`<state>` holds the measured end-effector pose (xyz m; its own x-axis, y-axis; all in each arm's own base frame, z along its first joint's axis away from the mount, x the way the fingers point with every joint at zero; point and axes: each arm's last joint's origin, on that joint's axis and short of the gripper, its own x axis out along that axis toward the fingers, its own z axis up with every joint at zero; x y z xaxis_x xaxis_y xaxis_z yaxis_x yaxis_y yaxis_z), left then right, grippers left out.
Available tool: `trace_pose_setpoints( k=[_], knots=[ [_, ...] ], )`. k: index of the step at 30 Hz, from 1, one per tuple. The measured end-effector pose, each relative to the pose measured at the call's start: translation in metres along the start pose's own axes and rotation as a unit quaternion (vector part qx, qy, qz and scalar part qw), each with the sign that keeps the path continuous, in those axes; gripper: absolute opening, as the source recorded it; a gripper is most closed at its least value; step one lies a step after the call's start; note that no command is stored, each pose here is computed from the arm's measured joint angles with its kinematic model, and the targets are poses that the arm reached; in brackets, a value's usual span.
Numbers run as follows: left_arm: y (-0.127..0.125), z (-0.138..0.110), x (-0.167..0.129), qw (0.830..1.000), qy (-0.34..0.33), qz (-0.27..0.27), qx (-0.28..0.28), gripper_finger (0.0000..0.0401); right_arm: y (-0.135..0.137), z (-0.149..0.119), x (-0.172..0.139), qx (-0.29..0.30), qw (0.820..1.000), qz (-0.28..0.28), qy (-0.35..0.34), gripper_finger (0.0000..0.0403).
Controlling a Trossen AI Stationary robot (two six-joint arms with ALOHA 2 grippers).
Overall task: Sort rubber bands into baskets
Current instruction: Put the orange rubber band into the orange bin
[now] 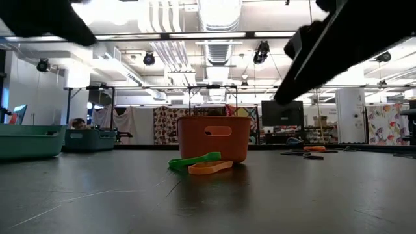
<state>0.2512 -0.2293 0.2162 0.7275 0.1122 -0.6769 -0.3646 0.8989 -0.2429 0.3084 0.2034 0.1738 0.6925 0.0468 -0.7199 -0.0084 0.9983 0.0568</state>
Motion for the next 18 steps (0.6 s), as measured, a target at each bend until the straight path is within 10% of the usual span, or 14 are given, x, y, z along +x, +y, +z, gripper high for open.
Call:
trace_pose_setpoints(
  k=[18],
  knots=[
    [-0.019, -0.034, 0.131, 0.988, -0.076, 0.117, -0.061, 0.0293, 0.026, 0.04, -0.054, -0.087, 0.992, -0.035, 0.079, 0.0215]
  ],
)
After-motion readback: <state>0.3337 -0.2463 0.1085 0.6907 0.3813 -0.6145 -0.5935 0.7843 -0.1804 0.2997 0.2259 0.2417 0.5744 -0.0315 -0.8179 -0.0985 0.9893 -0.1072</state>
